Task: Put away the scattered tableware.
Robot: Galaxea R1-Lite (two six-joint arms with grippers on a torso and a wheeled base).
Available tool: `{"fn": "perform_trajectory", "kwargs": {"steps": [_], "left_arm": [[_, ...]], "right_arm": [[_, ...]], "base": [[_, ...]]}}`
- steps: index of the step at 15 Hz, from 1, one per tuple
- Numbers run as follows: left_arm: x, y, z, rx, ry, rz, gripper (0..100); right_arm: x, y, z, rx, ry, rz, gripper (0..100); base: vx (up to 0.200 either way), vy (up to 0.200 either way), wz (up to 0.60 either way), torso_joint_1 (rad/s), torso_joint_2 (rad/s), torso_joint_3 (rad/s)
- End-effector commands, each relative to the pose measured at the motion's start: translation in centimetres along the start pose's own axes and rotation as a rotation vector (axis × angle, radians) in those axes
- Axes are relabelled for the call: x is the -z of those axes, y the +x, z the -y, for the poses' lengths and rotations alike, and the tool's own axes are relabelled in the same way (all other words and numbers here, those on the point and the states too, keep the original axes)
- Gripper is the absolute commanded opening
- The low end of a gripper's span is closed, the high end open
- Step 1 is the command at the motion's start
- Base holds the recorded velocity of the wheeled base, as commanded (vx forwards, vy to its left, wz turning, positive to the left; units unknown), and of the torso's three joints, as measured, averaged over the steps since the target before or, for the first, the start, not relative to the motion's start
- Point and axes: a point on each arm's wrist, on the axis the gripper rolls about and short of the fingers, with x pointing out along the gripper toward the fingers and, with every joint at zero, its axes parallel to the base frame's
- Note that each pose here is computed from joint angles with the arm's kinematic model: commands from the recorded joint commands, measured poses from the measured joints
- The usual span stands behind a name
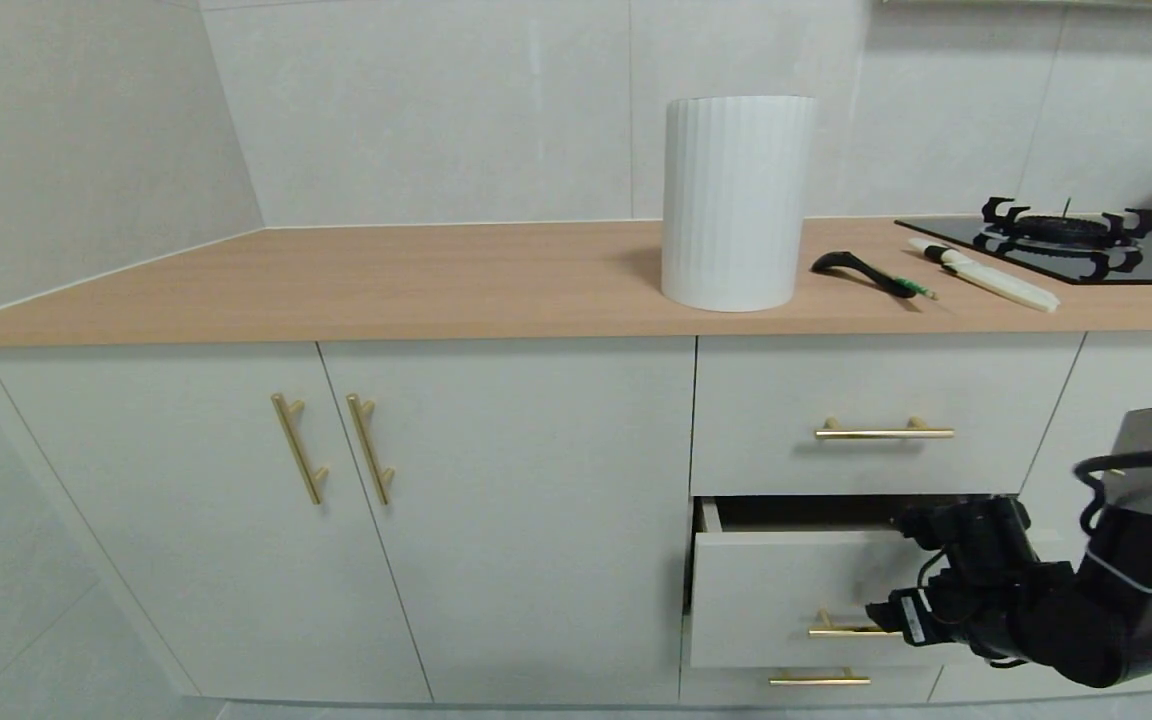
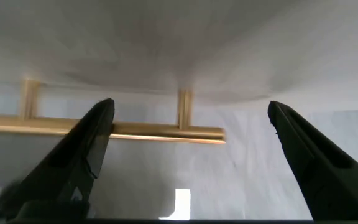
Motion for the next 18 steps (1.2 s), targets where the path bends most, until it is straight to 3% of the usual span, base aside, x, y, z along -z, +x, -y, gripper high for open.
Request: {"fn": "perform_trajectory", "kwargs": {"steps": [1,3,5,11,13,18], "left_arm": [[0.0,0.0,0.0,-0.001,0.000,0.000,100],[0.0,0.0,0.0,-0.001,0.000,0.000,100],[0.0,0.0,0.0,-0.001,0.000,0.000,100],[0.0,0.0,0.0,-0.001,0.000,0.000,100],[0.0,0.0,0.0,-0.001,0.000,0.000,100],[0.0,0.0,0.0,-0.001,0.000,0.000,100]], "right_arm": [[-2.8,-10.6,0.8,-0.082,-0.030,0.097,100],[-3.9,-16.0,1.1,-0.156,-0.043,0.134,100],[-4.5,-17.7,1.2,-0.183,-0.034,0.161,100],[-4.7,-10.9,-1.0,-0.165,0.054,0.083,100],[-4.4,-8.2,-2.4,-0.123,0.102,0.088,100],[-3.7,-4.5,-3.5,-0.055,0.132,0.167,100]], "base": [[0.000,0.000,0.00,0.000,0.00,0.000],[0.000,0.000,0.00,0.000,0.00,0.000],[0.000,0.000,0.00,0.000,0.00,0.000],[0.000,0.000,0.00,0.000,0.00,0.000],[0.000,0.000,0.00,0.000,0.00,0.000],[0.000,0.000,0.00,0.000,0.00,0.000]]}}
